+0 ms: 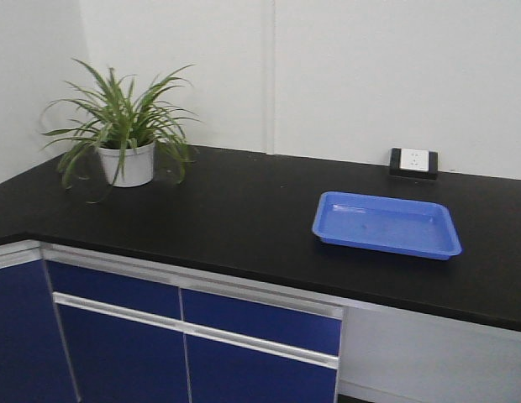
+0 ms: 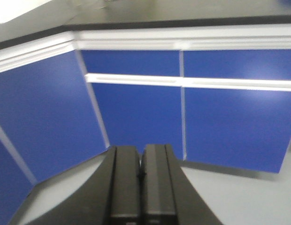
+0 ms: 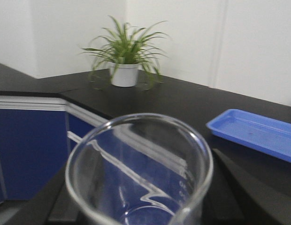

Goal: Move beaker to silver tray on left bench
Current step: 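Hold the beaker in the right gripper while driving to the other bench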

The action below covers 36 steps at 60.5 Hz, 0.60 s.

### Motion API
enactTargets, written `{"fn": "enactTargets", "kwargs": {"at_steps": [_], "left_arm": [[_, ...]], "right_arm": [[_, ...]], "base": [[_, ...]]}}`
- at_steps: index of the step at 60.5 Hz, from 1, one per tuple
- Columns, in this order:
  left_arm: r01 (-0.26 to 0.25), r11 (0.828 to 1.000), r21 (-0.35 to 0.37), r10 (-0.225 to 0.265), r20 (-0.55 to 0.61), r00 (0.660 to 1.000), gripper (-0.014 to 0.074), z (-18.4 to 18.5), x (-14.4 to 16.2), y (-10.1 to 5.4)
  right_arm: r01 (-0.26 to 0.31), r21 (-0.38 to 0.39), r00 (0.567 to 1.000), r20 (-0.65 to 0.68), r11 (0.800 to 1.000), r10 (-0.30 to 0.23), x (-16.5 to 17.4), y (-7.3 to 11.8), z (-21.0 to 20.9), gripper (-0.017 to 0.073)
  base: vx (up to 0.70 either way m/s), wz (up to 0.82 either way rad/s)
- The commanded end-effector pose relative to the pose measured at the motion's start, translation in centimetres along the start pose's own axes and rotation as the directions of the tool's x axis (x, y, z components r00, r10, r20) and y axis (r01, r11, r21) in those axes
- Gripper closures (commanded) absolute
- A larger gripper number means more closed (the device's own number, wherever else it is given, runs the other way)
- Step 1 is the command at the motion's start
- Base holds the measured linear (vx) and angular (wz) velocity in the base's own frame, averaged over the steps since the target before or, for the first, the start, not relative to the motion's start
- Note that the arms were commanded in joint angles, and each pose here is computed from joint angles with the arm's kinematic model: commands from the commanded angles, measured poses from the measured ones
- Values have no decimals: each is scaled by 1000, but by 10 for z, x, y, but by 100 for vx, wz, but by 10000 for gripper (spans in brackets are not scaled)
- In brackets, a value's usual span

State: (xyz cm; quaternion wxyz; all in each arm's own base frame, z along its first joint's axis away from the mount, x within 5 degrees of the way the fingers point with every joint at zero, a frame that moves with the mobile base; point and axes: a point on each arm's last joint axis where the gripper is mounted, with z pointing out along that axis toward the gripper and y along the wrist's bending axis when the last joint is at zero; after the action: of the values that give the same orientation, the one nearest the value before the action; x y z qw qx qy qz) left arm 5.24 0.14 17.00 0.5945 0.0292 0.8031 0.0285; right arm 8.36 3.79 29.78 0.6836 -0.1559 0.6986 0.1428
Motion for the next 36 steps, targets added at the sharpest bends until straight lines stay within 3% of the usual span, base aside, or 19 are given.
{"fn": "enactTargets", "kwargs": {"at_steps": [1, 36], "left_arm": [[2, 1000, 6, -3, 63, 998, 592, 2, -1, -1], [2, 1000, 6, -3, 63, 998, 592, 2, -1, -1]], "right_arm": [[17, -22, 995, 97, 1000, -14, -16, 2, -1, 570], [17, -22, 995, 97, 1000, -14, -16, 2, -1, 570]], "base": [[-34, 46], [-33, 55]]}}
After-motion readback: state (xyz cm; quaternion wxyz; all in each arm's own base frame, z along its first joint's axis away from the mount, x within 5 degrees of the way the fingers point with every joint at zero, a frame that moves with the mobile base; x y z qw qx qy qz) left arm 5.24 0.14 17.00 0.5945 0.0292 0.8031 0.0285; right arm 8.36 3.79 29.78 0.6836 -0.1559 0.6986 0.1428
